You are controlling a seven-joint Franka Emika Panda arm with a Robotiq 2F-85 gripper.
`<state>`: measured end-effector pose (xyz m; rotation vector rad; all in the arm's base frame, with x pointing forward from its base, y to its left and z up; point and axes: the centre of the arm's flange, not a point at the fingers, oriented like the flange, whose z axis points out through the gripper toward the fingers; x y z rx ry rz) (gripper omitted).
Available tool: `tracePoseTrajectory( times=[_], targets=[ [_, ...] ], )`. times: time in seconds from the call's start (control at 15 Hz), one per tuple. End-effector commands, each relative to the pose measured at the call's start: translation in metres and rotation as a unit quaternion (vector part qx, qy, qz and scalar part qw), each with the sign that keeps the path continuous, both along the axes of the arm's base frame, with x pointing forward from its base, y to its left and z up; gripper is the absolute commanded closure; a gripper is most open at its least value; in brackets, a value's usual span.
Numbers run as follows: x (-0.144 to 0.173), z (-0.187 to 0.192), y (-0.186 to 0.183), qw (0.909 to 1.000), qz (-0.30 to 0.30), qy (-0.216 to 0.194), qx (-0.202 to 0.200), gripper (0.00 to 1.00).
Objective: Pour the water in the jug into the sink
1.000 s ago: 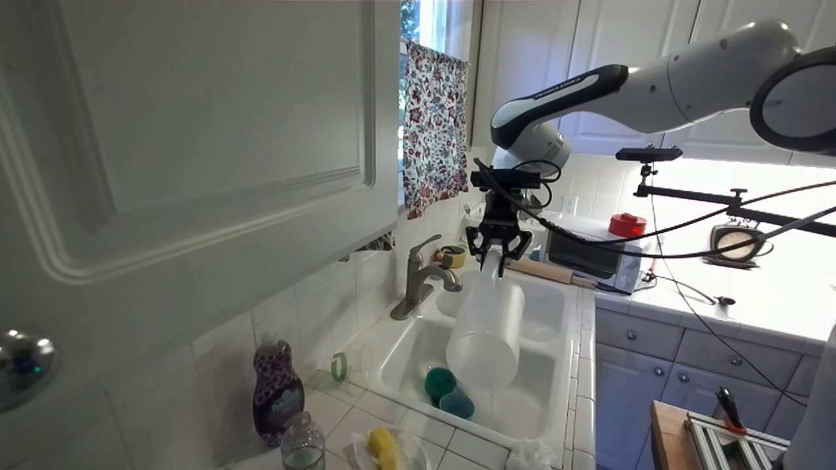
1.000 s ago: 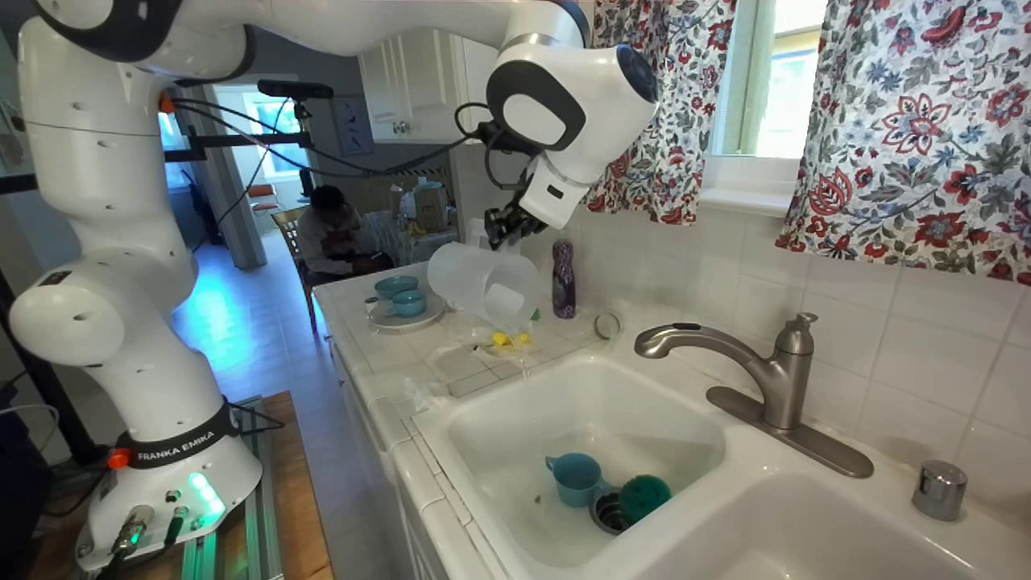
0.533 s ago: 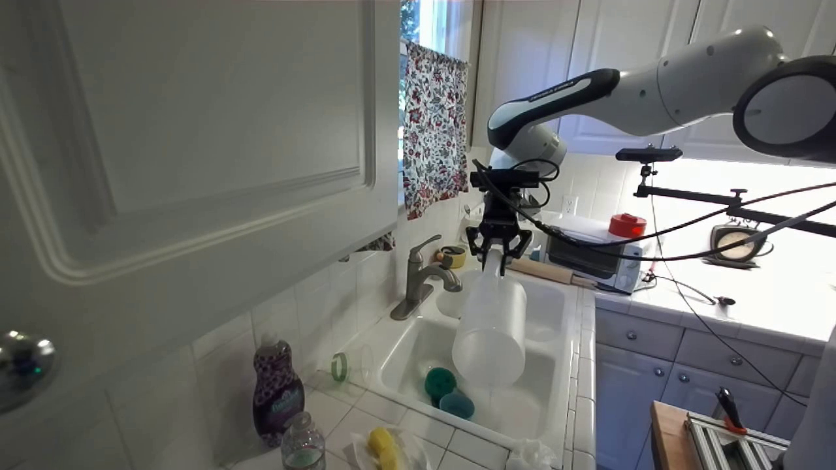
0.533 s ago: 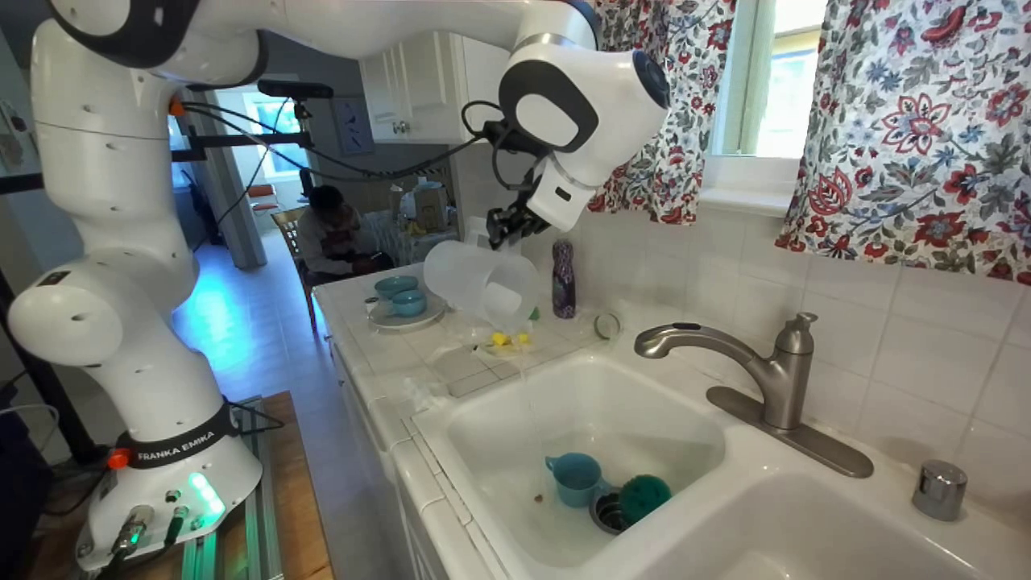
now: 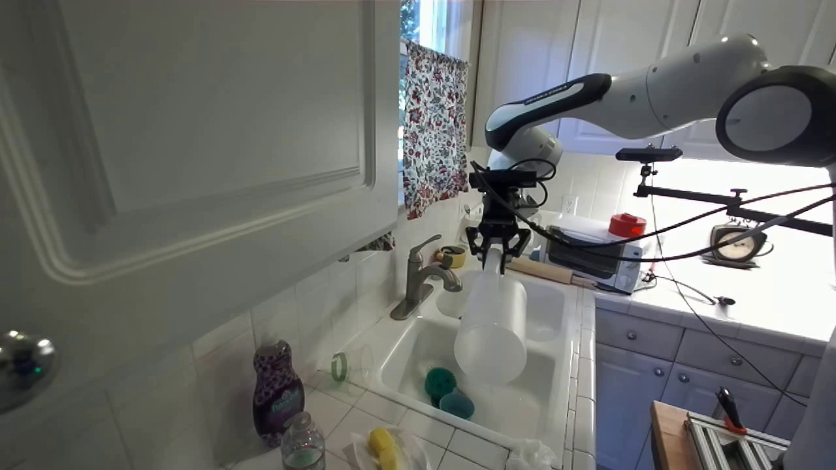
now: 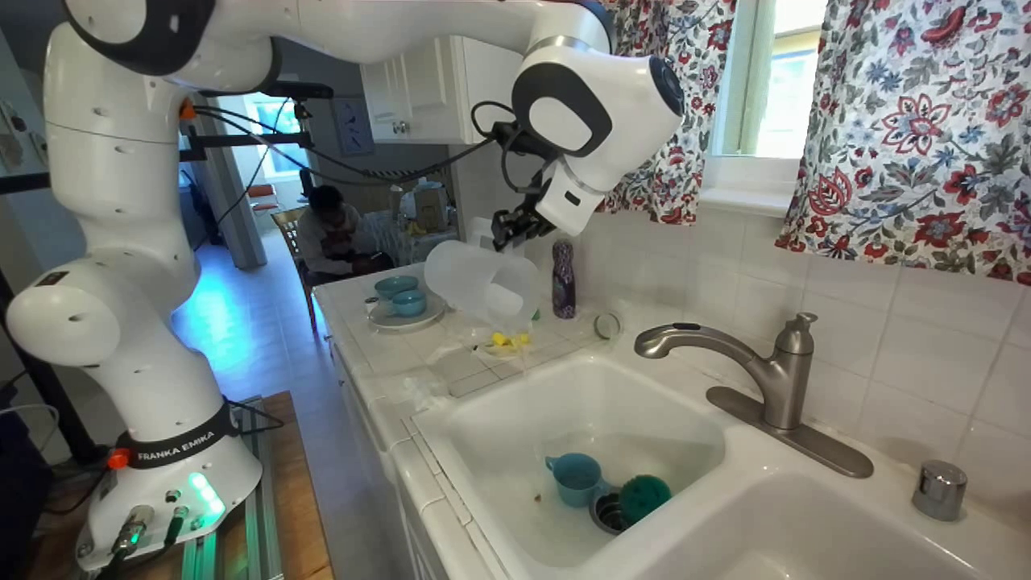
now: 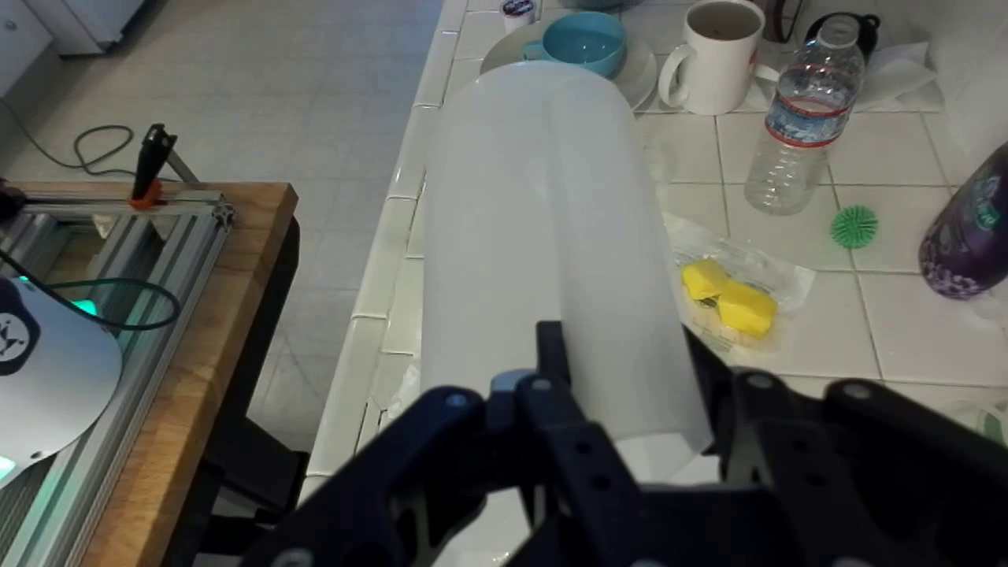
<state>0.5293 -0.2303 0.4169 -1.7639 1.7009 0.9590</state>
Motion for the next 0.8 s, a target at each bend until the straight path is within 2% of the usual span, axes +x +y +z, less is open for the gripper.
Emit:
tracePoseTrajectory(
  times=[0.0, 0.53, 0.73],
  targets=[
    [0.0091, 0.0054, -0.0079, 0.9995, 0.007, -0.007, 0.029, 0.91],
    [0.0106, 0.0017, -0.0107, 0.9989, 0.022, -0.007, 0.040, 0.91],
    [0.0060, 0.0050, -0.0043, 0.9996, 0.003, -0.028, -0.006, 0.91]
  ],
)
